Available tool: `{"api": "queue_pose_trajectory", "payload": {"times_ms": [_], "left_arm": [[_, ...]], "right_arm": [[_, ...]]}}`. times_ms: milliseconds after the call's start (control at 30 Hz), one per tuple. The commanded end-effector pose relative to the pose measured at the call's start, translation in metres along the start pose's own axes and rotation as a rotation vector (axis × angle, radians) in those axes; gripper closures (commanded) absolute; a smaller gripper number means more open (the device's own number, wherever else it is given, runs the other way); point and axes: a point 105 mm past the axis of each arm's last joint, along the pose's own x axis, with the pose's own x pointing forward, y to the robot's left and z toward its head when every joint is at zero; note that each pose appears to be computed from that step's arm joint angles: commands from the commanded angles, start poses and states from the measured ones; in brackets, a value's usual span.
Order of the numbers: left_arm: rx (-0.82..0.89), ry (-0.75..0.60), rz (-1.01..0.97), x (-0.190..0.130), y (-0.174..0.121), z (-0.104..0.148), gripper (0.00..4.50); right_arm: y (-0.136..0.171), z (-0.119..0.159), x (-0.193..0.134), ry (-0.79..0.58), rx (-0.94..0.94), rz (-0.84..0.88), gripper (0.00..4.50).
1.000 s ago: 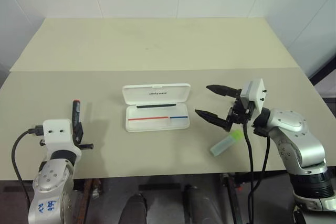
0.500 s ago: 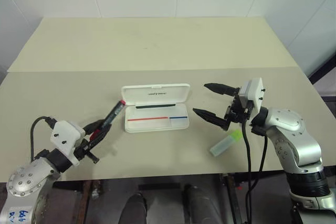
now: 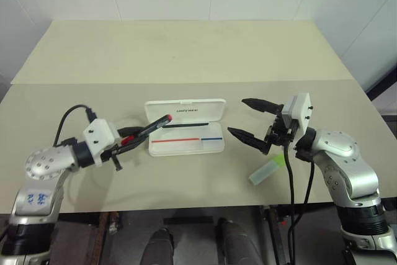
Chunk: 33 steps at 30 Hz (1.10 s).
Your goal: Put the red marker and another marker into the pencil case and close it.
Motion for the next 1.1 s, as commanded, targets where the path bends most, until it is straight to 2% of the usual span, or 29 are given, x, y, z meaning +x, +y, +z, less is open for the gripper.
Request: {"api": "queue_pose_trajectory", "payload": {"times_ms": [33, 167, 567, 733, 1100], "left_arm": [[0.052, -0.025, -0.09, 0.01, 0.0, 0.008, 3.91], [0.079, -0.031, -0.203, 0.02, -0.005, 0.011, 3.91], [0.209, 0.028, -0.167, 0.059, 0.032, 0.008, 3.91], [0.233, -0.008, -0.245, 0.079, 0.017, 0.01, 3.91], [0.241, -0.021, -0.32, 0.09, -0.004, 0.005, 3.91]], "right_arm": [[0.001, 0.014, -0.002, -0.03, -0.049, -0.012, 0.0], [0.002, 0.016, -0.004, -0.029, -0.055, -0.026, 0.0], [0.002, 0.018, -0.01, -0.024, -0.065, -0.07, 0.0], [0.002, 0.02, -0.011, -0.025, -0.074, -0.087, 0.0], [0.001, 0.022, -0.018, -0.016, -0.083, -0.114, 0.0]]}}
